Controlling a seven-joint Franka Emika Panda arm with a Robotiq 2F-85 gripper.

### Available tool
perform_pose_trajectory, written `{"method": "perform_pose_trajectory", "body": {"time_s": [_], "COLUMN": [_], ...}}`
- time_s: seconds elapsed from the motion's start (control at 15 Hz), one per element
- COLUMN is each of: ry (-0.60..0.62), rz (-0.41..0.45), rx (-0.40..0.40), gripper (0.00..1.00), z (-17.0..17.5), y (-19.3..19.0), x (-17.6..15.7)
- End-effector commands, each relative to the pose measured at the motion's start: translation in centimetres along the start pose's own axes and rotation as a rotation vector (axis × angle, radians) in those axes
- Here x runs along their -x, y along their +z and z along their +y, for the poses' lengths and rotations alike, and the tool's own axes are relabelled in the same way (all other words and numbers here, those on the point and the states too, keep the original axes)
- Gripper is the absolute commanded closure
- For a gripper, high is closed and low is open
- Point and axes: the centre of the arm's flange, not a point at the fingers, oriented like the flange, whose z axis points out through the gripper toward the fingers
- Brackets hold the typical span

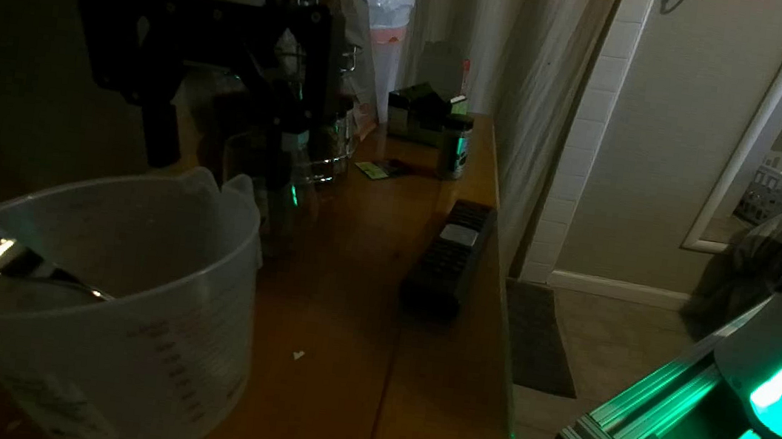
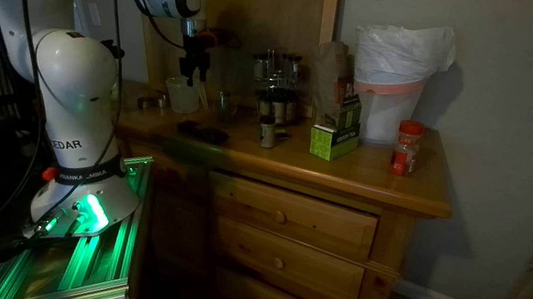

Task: Pour out the fork from the jar

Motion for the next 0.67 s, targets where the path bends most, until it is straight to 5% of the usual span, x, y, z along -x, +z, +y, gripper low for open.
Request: {"method": "perform_pose_trajectory", "body": {"time_s": [0.0,0.4,0.53,0.6], "ry": [-0.005,-0.024,-0.031,-0.034], "rz": [-0.019,-0.006,-0.009,-0.012], "rx": [0.035,0.037,0.025,0.021], "gripper": [0.20,0.38,0.63,0.67], "z": [1.3,1.9,2.0,1.9], "y": [0.6,1.5,1.7,1.7], "x": [-0.2,-0.6,-0.5,-0.4]}}
